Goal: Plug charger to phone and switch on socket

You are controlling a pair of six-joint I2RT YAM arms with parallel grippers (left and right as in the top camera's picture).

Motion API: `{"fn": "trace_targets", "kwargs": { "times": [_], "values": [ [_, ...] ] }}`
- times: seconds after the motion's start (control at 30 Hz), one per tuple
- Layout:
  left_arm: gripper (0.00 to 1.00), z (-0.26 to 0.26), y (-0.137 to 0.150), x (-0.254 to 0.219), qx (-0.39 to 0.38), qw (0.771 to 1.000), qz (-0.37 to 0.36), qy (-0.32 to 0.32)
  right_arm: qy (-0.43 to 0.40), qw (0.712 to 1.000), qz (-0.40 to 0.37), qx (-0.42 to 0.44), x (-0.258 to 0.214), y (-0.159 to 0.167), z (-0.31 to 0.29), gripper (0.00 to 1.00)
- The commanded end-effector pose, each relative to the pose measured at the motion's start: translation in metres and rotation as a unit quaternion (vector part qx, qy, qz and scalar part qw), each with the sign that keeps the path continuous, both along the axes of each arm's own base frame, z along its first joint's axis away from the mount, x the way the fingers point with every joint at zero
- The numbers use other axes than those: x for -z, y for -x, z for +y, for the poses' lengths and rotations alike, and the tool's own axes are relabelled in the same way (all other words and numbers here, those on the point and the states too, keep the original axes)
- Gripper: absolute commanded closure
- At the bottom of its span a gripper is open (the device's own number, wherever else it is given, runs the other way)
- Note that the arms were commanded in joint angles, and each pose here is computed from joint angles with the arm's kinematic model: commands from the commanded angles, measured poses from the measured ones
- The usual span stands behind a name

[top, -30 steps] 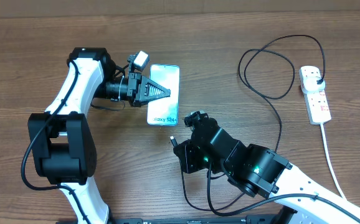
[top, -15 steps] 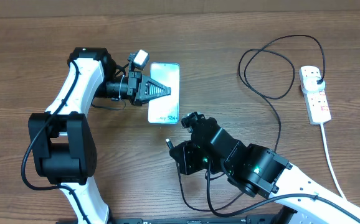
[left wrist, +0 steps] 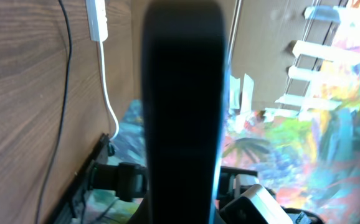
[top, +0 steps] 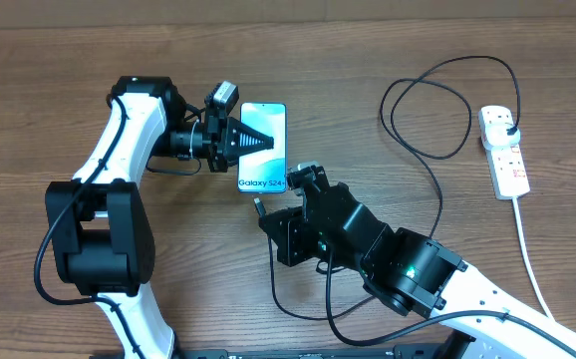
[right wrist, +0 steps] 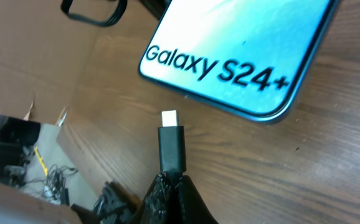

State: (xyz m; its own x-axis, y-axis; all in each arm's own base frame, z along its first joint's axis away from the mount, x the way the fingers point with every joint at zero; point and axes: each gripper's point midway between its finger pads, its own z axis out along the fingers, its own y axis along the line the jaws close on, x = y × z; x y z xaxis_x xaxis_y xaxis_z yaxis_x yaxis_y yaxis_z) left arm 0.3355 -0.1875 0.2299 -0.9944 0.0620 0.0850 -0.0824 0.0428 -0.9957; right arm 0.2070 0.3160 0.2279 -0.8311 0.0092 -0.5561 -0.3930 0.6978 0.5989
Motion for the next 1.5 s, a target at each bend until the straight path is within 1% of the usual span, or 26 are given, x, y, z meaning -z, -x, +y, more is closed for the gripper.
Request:
{"fn": "trace_targets", "kwargs": {
  "times": [0.0, 0.2, 0.33, 0.6, 0.77, 0.93, 1.03, 1.2, 1.33, 1.4, 1.47],
  "values": [
    [0.96, -0.003, -0.002, -0.008, -0.009, 0.999, 0.035, 0.021, 0.008, 0.999, -0.018, 0.029, -0.001, -0.010, -0.005, 0.96],
    [0.96, -0.003, -0.003, -0.008, -0.009, 0.999, 0.035, 0.021, 0.003, 0.998, -0.020, 0.054, -0.003, -0.017, -0.008, 0.96],
    [0.96, -0.003, -0.006, -0.006, -0.008, 1.000, 0.006, 0.022, -0.005, 0.998, -0.030, 0.059, -0.008, -0.020, -0.006, 0.96],
    [0.96, -0.003, -0.017, -0.003, -0.007, 0.999, -0.024, 0.024, 0.005, 0.998, -0.025, 0.055, -0.001, -0.019, -0.006, 0.96],
    [0.96, -0.004, -0.023, -0.001, -0.007, 1.000, -0.001, 0.023, 0.016, 0.999, -0.018, 0.047, 0.007, -0.018, -0.004, 0.96],
    [0.96, -0.004, -0.023, 0.002, -0.006, 0.999, 0.029, 0.012, 0.035, 0.997, -0.024, 0.068, 0.016, -0.027, -0.007, 0.96],
    [0.96, -0.004, -0.023, 0.002, -0.006, 0.999, 0.030, 0.011, 0.037, 0.997, -0.022, 0.067, 0.019, -0.028, -0.005, 0.96],
    [0.96, -0.003, -0.024, 0.010, -0.004, 0.999, 0.030, -0.012, 0.030, 0.997, -0.024, 0.064, 0.016, -0.028, -0.003, 0.96],
    [0.96, -0.003, -0.029, 0.012, -0.007, 0.999, 0.040, -0.015, 0.025, 0.999, -0.012, 0.044, 0.016, -0.019, 0.001, 0.96],
    [0.96, -0.003, -0.032, 0.015, -0.008, 0.998, 0.049, -0.024, 0.024, 0.998, -0.032, 0.044, 0.007, -0.019, -0.001, 0.96],
    [0.96, -0.002, -0.033, 0.024, -0.012, 0.995, 0.078, -0.052, 0.026, 0.996, -0.053, 0.063, -0.003, -0.022, -0.006, 0.96]
  ]
}}
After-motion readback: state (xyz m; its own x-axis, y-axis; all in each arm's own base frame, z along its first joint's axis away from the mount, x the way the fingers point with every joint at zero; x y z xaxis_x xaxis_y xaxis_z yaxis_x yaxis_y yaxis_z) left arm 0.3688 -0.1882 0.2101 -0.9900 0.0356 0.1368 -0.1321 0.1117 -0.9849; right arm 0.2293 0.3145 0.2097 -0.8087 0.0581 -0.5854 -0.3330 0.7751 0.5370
